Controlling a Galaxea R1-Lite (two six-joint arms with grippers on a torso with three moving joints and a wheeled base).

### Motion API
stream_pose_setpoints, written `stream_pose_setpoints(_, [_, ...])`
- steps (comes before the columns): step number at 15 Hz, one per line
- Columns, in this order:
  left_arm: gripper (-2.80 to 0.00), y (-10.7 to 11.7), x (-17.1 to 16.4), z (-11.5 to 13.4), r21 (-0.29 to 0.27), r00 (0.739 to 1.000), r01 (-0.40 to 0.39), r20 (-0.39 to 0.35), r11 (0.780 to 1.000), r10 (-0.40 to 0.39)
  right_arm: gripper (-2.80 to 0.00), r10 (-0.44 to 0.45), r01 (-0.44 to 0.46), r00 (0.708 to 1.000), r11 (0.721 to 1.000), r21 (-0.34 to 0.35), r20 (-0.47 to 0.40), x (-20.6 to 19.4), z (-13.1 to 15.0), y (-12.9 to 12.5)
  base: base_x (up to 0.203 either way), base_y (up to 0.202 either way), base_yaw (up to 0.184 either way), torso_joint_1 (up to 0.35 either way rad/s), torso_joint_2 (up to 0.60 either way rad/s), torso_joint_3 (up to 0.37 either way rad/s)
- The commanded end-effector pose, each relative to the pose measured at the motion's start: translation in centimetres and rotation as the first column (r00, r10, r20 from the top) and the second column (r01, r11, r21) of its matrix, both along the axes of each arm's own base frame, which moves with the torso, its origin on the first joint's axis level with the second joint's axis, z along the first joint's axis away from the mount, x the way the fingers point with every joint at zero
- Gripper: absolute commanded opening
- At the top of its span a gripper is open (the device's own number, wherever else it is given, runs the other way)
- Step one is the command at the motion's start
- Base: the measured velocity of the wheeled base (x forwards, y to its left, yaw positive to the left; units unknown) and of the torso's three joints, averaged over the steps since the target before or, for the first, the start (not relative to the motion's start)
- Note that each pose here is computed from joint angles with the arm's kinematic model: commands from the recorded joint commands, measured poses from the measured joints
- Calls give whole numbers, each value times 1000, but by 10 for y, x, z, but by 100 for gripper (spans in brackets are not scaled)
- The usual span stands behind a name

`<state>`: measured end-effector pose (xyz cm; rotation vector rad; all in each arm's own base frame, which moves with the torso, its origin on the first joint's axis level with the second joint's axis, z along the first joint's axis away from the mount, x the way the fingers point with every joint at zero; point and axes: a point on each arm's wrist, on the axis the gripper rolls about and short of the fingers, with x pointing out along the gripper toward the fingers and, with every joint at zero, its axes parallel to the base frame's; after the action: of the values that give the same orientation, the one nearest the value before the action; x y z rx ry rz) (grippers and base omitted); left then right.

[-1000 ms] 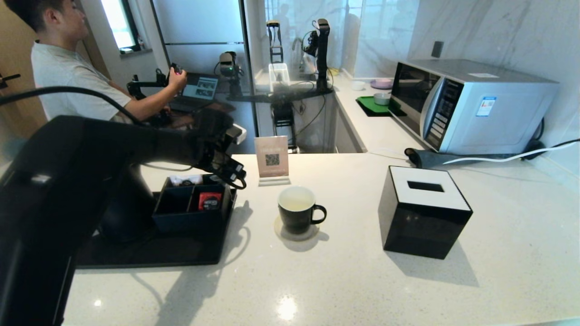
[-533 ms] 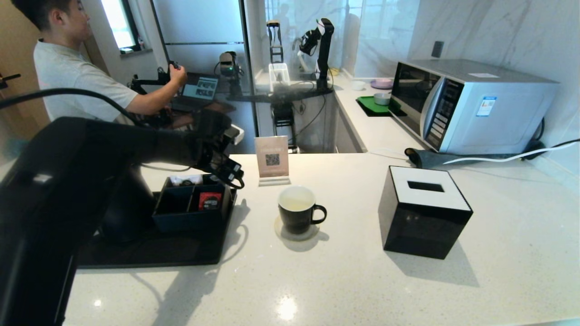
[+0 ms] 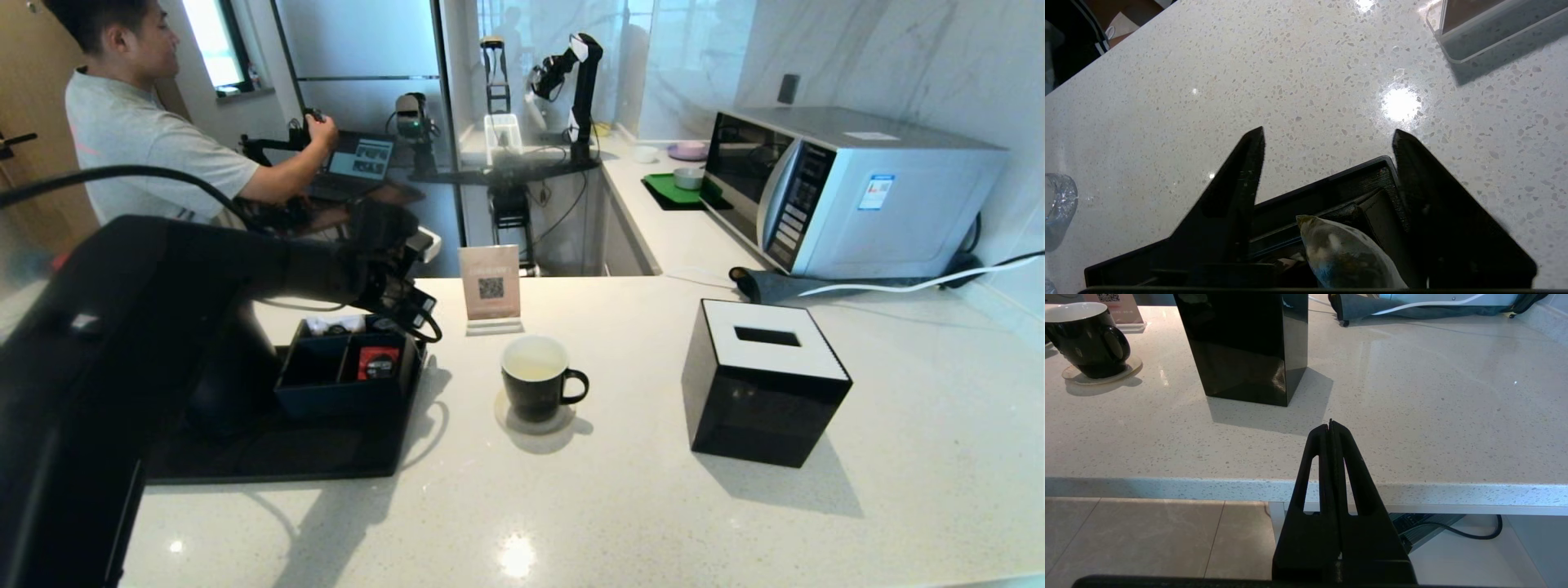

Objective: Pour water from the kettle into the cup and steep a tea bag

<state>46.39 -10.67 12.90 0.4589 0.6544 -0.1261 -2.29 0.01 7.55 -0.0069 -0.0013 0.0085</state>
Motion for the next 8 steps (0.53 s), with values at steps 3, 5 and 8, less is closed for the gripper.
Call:
stream_pose_setpoints(3, [-280, 0, 0, 0, 2, 1000, 0, -1, 1000, 0, -280, 1, -1, 1000, 1000, -1, -1, 0, 0, 0, 0, 0, 0, 0, 0, 0])
stream_pose_setpoints(5, [-280, 0, 0, 0, 2, 1000, 0, 0, 1000, 0, -280, 1, -1, 1000, 1000, -1, -1, 0, 0, 0, 0, 0, 0, 0, 0, 0])
stream_pose_setpoints(8, [-280, 0, -1, 3, 1, 1000, 0, 4, 1000, 0, -280, 1, -1, 1000, 1000, -1, -1, 0, 0, 0, 0, 0, 0, 0, 0, 0])
